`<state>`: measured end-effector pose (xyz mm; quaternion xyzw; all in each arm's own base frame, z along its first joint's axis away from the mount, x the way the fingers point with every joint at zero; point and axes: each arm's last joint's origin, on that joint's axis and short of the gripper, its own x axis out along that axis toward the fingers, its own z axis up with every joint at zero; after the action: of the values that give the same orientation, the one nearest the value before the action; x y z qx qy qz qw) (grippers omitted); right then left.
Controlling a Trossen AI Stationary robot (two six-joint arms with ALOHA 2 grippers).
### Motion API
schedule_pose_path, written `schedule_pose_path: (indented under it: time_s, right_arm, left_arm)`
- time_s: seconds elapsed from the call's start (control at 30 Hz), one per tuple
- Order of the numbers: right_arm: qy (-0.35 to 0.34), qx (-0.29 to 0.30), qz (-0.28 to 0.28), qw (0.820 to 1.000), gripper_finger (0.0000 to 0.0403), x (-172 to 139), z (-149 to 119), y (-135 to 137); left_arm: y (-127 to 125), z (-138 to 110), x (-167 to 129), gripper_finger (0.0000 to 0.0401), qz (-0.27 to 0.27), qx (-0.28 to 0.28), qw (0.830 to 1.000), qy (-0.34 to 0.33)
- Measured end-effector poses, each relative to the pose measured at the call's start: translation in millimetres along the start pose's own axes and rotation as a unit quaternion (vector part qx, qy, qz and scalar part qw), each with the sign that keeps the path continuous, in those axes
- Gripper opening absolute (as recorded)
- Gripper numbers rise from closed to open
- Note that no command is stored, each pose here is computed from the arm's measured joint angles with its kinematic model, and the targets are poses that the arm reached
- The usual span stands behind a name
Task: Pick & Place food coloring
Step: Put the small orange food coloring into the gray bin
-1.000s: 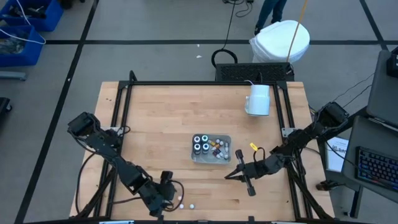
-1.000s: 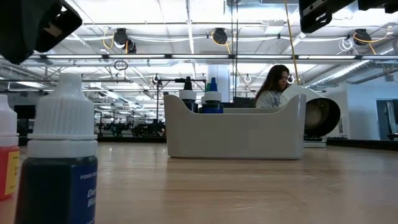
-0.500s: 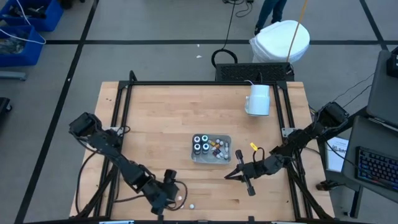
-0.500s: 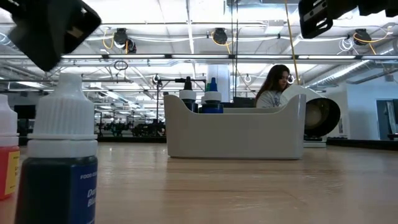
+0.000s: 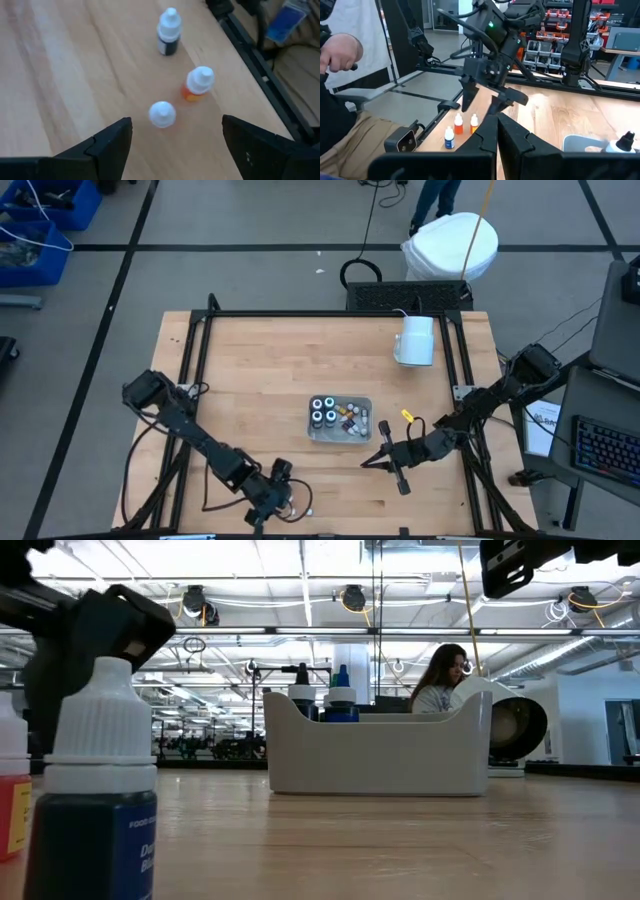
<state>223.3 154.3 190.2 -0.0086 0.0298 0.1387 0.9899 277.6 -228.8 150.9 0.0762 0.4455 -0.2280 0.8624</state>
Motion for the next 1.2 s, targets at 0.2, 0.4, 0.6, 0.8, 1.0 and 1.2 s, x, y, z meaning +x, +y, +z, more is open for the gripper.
schedule_pose_path:
  time_s: [0.2, 0.4, 0.6, 0.8, 1.0, 1.2]
  right_arm:
    - [0.001, -0.008, 0.000, 1.000, 0.0000, 0, 0, 0]
    - [0.000, -0.013, 0.000, 1.000, 0.0000, 0, 0, 0]
    - [-0.003, -0.013, -0.001, 1.000, 0.0000, 0, 1, 0]
    - [-0.003, -0.013, -0.005, 1.000, 0.0000, 1, 1, -2]
    - [-0.003, -0.020, -0.004, 1.000, 0.0000, 1, 1, -2]
    - [-0.003, -0.027, -0.004, 1.000, 0.0000, 1, 1, -2]
  left_arm:
    - [4, 3, -1, 0.0312, 0.019, -0.017, 1.000, -0.016]
    - [4, 6, -1, 0.0312, 0.019, -0.016, 0.999, -0.029]
    - [6, 10, -1, 0.0312, 0.011, 0.013, 0.999, -0.044]
    - [16, 14, 0, 0.0312, 0.027, 0.014, 0.998, -0.057]
    - [17, 13, 0, 0.0312, 0.006, 0.031, 0.998, -0.048]
    - [15, 12, 0, 0.0312, -0.038, 0.019, 0.998, -0.041]
